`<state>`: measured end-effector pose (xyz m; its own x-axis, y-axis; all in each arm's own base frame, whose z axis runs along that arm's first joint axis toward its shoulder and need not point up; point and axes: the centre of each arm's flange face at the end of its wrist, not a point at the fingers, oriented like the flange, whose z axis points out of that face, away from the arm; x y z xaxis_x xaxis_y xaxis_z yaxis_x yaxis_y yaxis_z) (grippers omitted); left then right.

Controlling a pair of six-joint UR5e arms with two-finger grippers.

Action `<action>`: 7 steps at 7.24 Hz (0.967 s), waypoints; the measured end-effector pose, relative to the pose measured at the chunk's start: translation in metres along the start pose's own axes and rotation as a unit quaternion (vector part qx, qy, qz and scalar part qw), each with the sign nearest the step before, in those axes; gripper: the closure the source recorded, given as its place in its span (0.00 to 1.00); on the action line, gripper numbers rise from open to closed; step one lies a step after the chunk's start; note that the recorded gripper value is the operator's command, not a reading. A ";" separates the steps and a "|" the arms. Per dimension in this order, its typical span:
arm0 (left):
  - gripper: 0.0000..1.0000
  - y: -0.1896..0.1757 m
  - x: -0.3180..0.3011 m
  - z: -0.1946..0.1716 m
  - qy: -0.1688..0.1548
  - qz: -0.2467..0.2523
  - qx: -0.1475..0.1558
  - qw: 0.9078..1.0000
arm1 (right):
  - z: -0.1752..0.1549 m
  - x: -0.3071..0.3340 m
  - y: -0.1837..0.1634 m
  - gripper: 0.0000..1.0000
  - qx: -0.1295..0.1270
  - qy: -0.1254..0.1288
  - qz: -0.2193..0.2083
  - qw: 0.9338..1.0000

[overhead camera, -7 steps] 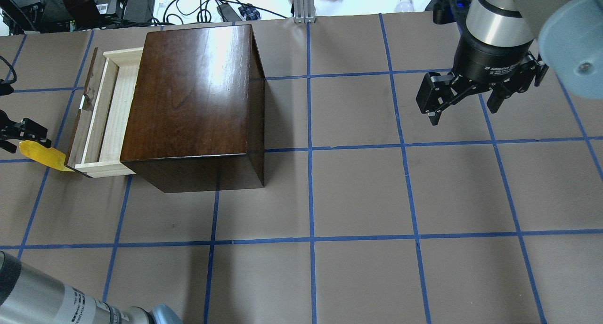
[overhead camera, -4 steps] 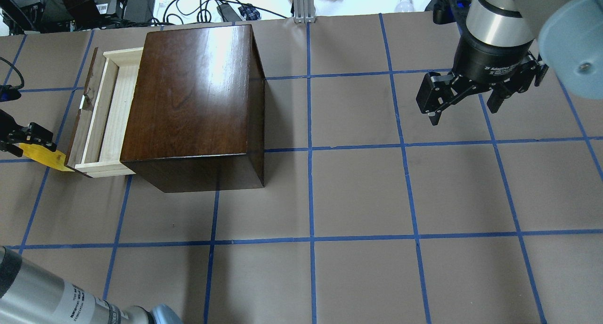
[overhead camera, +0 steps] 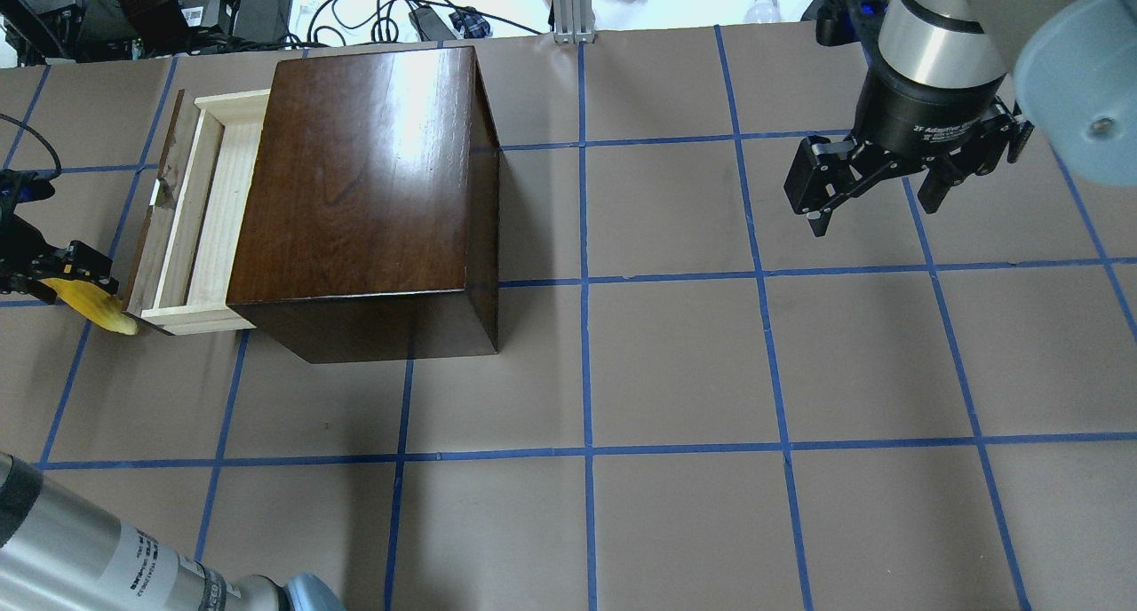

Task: Open drawer and put corn inside
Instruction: 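Lift the corn cob upright with the left gripper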

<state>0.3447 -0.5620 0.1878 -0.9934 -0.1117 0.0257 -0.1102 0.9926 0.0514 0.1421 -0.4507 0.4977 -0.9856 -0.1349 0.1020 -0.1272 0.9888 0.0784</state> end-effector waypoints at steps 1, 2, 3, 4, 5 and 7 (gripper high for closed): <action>0.00 -0.002 -0.001 0.005 -0.002 0.001 0.002 1.000 | 0.000 0.000 0.000 0.00 0.000 0.000 0.000 1.000; 0.00 -0.002 -0.002 0.008 -0.002 0.001 0.002 1.000 | 0.000 0.000 0.000 0.00 0.000 0.000 0.000 1.000; 0.26 -0.003 -0.003 0.009 -0.001 0.001 0.002 1.000 | 0.000 0.000 0.000 0.00 0.000 0.000 0.000 1.000; 0.56 -0.003 -0.003 0.010 -0.001 0.002 0.002 1.000 | 0.000 0.000 0.000 0.00 0.000 0.000 0.000 1.000; 0.78 -0.003 -0.003 0.010 -0.002 0.004 0.003 1.000 | 0.000 0.000 0.000 0.00 0.000 0.000 0.000 1.000; 0.95 -0.003 -0.003 0.010 -0.002 0.008 0.003 1.000 | 0.000 0.000 0.000 0.00 0.000 0.000 0.000 1.000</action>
<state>0.3477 -0.5637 0.1776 -0.9951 -0.0958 0.0233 -0.0947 0.9945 0.0458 0.1421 -0.4505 0.4980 -0.9856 -0.1347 0.1020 -0.1271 0.9888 0.0777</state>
